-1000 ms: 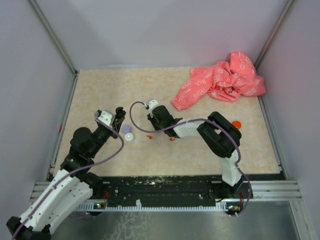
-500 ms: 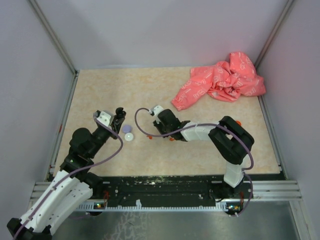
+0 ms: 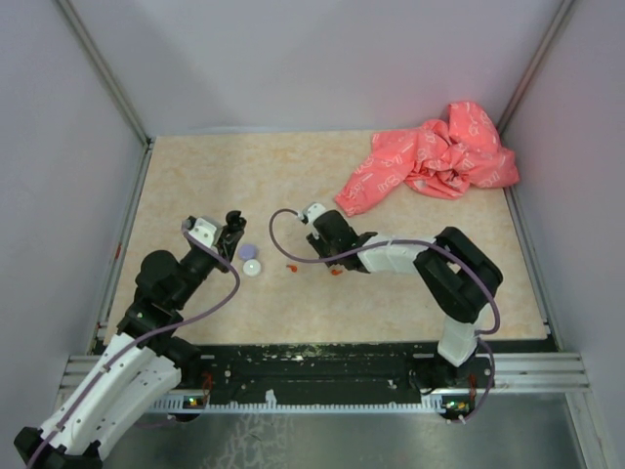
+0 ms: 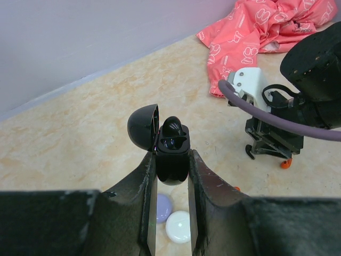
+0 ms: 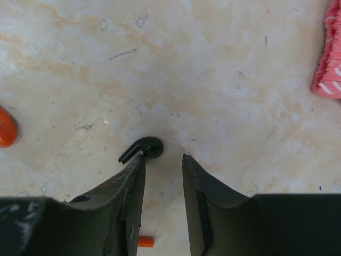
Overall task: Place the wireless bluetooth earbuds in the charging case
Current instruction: Pick up the earbud from the center of the board.
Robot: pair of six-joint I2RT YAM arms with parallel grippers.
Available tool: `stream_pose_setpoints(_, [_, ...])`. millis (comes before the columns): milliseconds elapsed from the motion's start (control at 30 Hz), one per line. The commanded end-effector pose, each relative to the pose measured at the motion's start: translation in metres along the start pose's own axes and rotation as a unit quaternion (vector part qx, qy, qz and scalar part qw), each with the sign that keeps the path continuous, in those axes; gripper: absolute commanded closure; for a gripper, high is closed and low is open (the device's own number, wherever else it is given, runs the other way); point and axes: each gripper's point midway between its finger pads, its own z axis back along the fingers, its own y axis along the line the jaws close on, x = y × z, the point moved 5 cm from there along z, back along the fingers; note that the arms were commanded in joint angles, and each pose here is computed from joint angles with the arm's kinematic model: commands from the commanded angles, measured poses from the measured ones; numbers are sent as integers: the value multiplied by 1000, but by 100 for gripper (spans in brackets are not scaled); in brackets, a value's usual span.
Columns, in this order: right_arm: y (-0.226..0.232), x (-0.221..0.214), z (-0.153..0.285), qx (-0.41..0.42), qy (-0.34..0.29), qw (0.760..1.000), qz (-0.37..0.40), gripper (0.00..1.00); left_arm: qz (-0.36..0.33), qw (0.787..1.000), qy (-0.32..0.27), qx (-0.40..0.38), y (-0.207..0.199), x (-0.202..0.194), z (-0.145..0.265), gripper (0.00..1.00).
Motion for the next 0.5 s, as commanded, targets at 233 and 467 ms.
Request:
stream_pose_setpoints(233, [-35, 22, 4, -38, -21, 997, -60, 66, 10, 1000, -14, -2, 1, 4, 0, 100])
stream_pose_setpoints(467, [-31, 41, 25, -10, -37, 996, -84, 66, 12, 1000, -15, -4, 0, 4, -1, 100])
